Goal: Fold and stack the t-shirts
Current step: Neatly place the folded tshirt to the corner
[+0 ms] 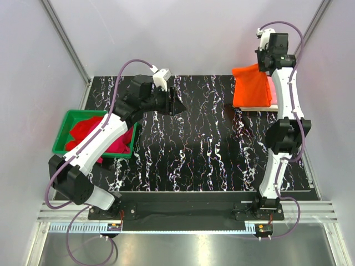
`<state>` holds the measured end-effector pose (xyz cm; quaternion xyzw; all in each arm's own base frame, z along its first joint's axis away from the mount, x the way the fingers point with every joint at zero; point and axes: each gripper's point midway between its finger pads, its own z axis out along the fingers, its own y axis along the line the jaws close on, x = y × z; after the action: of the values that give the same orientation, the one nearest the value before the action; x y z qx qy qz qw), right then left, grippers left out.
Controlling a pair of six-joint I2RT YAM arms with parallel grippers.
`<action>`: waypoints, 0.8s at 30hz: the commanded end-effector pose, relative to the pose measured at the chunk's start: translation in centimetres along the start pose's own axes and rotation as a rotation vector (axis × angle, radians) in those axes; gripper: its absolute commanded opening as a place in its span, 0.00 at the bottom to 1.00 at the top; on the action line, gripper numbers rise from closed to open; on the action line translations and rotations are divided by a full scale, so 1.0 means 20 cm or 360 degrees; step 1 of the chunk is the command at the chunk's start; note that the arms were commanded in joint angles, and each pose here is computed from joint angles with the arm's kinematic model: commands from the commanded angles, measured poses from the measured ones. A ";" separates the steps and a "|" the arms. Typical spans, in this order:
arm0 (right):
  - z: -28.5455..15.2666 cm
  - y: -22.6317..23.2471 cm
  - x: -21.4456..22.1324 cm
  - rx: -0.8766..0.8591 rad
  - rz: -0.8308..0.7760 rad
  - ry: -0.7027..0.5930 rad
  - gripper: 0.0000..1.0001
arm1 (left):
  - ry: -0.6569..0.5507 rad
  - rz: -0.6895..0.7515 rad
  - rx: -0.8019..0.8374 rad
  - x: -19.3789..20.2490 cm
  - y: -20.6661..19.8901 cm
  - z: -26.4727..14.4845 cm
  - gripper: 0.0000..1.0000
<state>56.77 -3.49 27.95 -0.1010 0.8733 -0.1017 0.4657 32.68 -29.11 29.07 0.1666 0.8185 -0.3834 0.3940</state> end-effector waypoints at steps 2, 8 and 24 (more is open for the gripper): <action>0.04 -0.16 -0.11 0.0087 -0.0001 -0.0098 0.00 | -0.0058 0.0042 0.0080 -0.05 -0.07 -0.02 0.57; 0.15 -0.25 -0.12 0.0134 -0.0022 -0.0124 0.00 | -0.0015 0.0026 0.0093 -0.02 -0.06 0.02 0.57; 0.53 -0.45 -0.06 0.0319 -0.0186 -0.0243 0.00 | 0.0120 -0.0023 0.0059 0.07 0.03 0.14 0.57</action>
<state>65.40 -11.04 21.49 -0.1165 0.8563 -0.1677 0.4743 33.06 -30.11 25.75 0.1705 0.8373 -0.3843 0.3495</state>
